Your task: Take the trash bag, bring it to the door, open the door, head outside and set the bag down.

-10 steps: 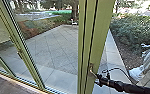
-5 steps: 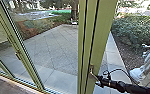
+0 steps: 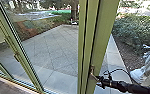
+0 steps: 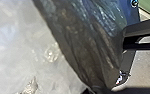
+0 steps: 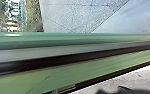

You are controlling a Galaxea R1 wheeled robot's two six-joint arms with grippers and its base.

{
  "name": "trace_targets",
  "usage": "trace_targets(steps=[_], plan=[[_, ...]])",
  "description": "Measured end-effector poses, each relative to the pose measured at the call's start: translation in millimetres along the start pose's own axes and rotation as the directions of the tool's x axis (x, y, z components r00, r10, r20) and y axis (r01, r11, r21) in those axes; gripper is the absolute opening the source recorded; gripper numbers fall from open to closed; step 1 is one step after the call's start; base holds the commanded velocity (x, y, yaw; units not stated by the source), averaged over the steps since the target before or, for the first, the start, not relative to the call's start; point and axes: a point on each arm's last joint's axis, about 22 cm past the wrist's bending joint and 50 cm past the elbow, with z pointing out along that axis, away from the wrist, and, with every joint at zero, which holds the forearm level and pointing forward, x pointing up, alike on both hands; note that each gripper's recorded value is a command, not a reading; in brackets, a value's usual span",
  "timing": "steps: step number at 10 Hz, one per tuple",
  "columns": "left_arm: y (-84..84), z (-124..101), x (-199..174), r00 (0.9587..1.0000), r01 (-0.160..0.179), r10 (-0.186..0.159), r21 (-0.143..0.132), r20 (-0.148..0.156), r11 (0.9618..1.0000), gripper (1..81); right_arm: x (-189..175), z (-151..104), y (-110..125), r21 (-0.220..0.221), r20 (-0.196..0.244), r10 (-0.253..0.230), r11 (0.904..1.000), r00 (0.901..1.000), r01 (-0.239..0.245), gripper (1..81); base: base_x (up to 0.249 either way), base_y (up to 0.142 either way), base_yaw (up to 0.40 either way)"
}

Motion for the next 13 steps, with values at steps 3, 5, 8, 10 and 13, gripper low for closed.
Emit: trace_targets(steps=[3,5,8,10,13], plan=[[0.2,-1,-6,1.0,0.002,-0.002,0.0,0.008,1.0,1.0,6,0,-1,-0.04,0.0,0.011,0.9991,0.9999,-0.011,81.1,0.0,0.0,0.0],[0.0,-1,-6,1.0,0.002,-0.002,0.0,0.008,1.0,1.0,10,-1,-2,-0.061,0.001,-0.006,0.9981,1.0,0.006,81.1,0.0,0.0,0.0],[-1.4,-1,-7,1.0,0.002,-0.002,0.002,0.009,1.0,1.0,13,-2,-4,-0.079,0.001,-0.015,0.9968,0.9999,0.015,81.1,0.0,0.0,0.0],[-1.3,-1,-7,1.0,0.002,-0.003,0.002,0.009,1.0,1.0,15,-1,-5,-0.08,-0.002,-0.016,0.9967,0.9999,0.016,81.1,0.0,0.0,0.0],[-1.3,-1,-7,1.0,0.002,-0.003,0.002,0.009,1.0,1.0,16,-1,-5,-0.084,-0.002,-0.022,0.9962,0.9998,0.022,81.1,0.0,0.0,0.0]])
